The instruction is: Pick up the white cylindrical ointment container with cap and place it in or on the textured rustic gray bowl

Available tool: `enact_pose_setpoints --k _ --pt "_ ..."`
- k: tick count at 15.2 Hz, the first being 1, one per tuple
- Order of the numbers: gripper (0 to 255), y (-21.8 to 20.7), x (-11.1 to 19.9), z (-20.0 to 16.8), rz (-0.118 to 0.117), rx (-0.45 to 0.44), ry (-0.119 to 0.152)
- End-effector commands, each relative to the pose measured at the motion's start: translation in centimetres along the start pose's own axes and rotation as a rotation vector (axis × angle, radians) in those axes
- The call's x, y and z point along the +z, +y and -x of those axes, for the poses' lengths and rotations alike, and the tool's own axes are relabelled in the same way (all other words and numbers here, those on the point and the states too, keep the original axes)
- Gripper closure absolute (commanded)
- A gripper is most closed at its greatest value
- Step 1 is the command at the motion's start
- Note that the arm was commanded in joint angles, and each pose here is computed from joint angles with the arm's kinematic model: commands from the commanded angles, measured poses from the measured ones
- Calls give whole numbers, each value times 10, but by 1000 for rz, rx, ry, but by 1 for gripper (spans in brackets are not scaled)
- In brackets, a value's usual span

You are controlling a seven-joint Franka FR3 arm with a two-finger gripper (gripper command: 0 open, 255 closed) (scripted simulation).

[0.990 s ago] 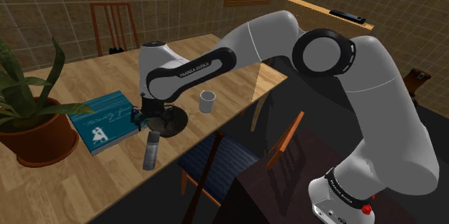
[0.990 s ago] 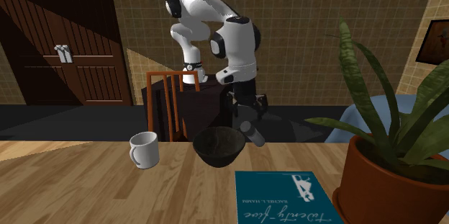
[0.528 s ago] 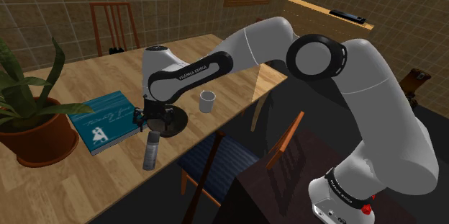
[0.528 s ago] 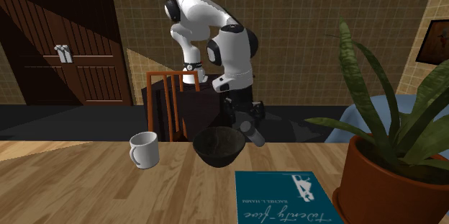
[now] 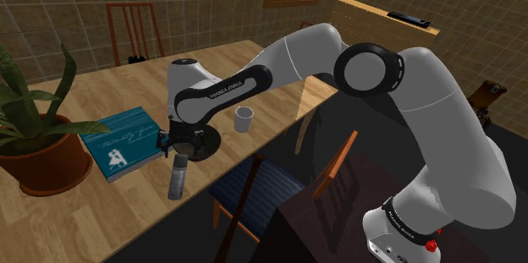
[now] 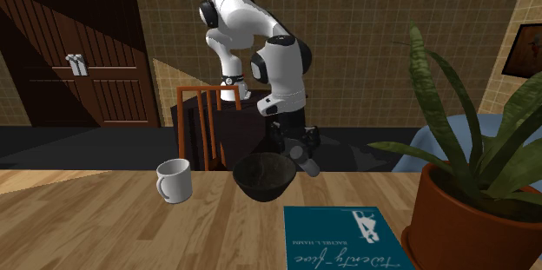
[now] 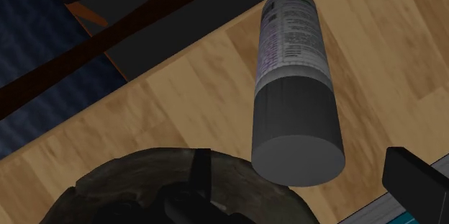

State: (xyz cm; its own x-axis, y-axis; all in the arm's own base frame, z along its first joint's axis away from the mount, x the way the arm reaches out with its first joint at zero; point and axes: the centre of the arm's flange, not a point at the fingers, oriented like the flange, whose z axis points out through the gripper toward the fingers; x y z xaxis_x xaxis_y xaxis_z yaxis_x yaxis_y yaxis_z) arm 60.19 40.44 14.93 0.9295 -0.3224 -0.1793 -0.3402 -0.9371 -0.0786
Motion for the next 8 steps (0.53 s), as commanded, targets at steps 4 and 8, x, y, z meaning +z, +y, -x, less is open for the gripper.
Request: enact_pose_setpoints --k 4,8 --pt "255 0 0 0 0 0 0" --pt "255 0 0 0 0 0 0"
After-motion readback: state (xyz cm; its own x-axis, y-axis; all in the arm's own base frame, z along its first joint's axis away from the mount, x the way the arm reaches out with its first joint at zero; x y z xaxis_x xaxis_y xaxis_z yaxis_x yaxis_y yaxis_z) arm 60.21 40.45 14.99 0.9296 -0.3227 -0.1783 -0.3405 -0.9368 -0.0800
